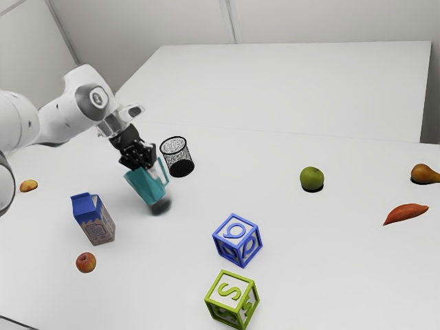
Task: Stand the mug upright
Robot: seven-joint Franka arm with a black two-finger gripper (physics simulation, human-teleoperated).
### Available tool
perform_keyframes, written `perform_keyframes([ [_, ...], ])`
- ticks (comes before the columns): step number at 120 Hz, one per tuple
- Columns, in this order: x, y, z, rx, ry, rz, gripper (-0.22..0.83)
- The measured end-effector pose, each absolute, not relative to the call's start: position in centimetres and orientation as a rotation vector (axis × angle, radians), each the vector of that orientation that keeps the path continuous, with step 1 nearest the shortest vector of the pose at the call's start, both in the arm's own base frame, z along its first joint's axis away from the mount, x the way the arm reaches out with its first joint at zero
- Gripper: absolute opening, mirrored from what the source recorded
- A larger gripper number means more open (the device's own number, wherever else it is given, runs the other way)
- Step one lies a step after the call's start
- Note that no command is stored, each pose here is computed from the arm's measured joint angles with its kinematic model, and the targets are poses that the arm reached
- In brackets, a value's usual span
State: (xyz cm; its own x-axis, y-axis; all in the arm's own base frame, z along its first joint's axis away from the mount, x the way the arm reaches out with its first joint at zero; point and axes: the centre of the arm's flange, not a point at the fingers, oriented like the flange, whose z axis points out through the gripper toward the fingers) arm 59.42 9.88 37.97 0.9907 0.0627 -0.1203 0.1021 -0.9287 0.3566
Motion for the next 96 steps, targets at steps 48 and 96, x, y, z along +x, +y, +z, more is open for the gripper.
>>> perform_keyframes([
  [48, 57.8, 3.2, 38.6, 3.09, -0.016, 0.088, -0.15],
  [96, 56.9, 0.3, 35.1, 3.104, 0.119, 0.085, -0.15],
])
